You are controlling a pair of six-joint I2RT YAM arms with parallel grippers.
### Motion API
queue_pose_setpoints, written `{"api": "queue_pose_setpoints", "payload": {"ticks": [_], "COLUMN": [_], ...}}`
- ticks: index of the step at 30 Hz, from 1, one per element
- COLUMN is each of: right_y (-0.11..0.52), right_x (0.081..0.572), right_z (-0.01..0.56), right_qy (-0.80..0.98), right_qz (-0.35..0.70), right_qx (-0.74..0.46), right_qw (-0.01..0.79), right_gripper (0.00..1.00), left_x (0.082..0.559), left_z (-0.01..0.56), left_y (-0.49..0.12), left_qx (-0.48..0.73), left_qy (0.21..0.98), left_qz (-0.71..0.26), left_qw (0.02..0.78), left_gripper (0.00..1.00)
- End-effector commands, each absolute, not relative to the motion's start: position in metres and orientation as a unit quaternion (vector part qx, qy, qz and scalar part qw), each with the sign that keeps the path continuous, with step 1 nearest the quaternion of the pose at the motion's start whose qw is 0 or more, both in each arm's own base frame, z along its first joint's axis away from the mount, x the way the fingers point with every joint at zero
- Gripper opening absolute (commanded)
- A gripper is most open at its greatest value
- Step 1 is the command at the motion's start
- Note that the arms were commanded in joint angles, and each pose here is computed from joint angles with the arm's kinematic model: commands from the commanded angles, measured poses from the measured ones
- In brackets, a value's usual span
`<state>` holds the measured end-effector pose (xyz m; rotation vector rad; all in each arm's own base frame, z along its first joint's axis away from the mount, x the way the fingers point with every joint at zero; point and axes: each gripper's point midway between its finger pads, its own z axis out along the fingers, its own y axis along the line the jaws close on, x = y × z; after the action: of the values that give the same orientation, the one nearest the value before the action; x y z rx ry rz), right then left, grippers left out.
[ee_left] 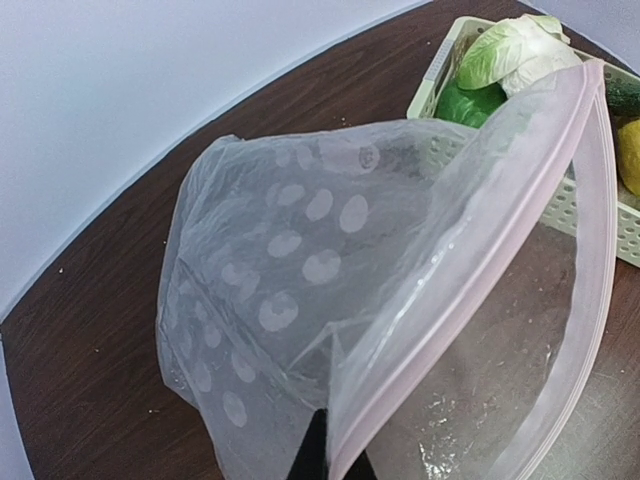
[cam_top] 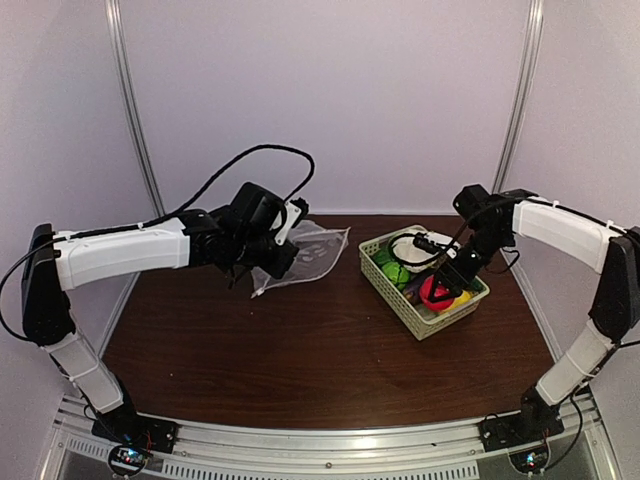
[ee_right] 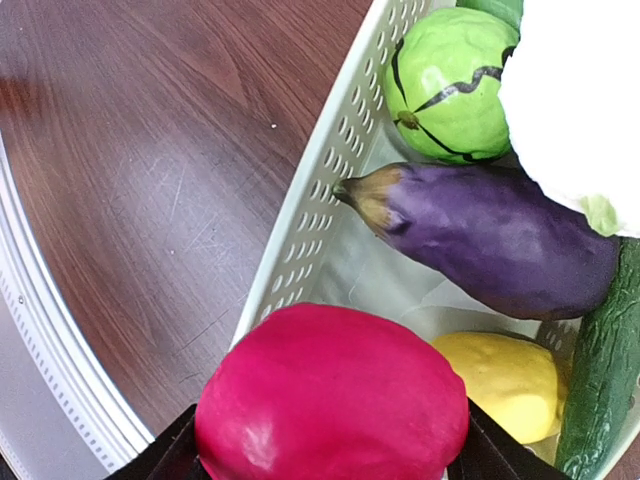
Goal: Place the food in the zip-top bag and seal the zipper
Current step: Pick up the fake fruit from the bin, then place the fake fruit in the zipper food storage bag.
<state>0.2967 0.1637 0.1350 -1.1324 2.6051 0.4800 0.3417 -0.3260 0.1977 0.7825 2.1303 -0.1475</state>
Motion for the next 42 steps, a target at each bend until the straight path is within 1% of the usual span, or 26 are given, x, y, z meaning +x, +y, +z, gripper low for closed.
{"api": "queue_pose_setpoints", "payload": {"ticks": [1, 5, 10, 15, 18, 23, 28, 31, 35, 42], "right_y": [0.170, 0.195, 0.243, 0.296, 0.321, 0.348, 0.369, 0.378, 0.378, 0.379], "right_x": [0.295, 0.294, 0.296, 0.308, 0.307, 0.299, 0.285, 0.284, 0.311, 0.346], "right_z": [0.174, 0.211, 0.243, 0.314, 0.337, 0.328, 0.332, 0.325, 0.315, 0.309], "right_qy": [0.873, 0.833, 0.779, 0.722, 0.698, 0.686, 0.671, 0.673, 0.707, 0.744], "right_qz": [0.173, 0.213, 0.248, 0.331, 0.365, 0.373, 0.377, 0.360, 0.307, 0.245], "right_qx": [-0.418, -0.446, -0.490, -0.480, -0.485, -0.512, -0.533, -0.543, -0.518, -0.479], "right_qw": [0.180, 0.248, 0.302, 0.371, 0.380, 0.358, 0.350, 0.351, 0.371, 0.397], "right_gripper": [0.66, 0.66, 0.65, 0.65, 0.65, 0.65, 0.66, 0.66, 0.66, 0.68], "left_x": [0.343, 0.341, 0.337, 0.337, 0.337, 0.334, 0.331, 0.329, 0.325, 0.317], "left_z": [0.210, 0.209, 0.213, 0.222, 0.227, 0.243, 0.250, 0.254, 0.270, 0.273], "left_y": [-0.329, -0.333, -0.338, -0.346, -0.351, -0.358, -0.359, -0.359, -0.359, -0.358], "left_qx": [0.299, 0.304, 0.306, 0.295, 0.289, 0.279, 0.268, 0.261, 0.260, 0.271], "left_qy": [0.843, 0.842, 0.838, 0.835, 0.835, 0.826, 0.825, 0.819, 0.799, 0.786], "left_qz": [-0.089, -0.099, -0.120, -0.157, -0.179, -0.248, -0.274, -0.310, -0.361, -0.379], "left_qw": [0.437, 0.435, 0.436, 0.437, 0.434, 0.422, 0.416, 0.406, 0.404, 0.406], "left_gripper": [0.00, 0.00, 0.00, 0.00, 0.00, 0.00, 0.00, 0.00, 0.00, 0.00]}}
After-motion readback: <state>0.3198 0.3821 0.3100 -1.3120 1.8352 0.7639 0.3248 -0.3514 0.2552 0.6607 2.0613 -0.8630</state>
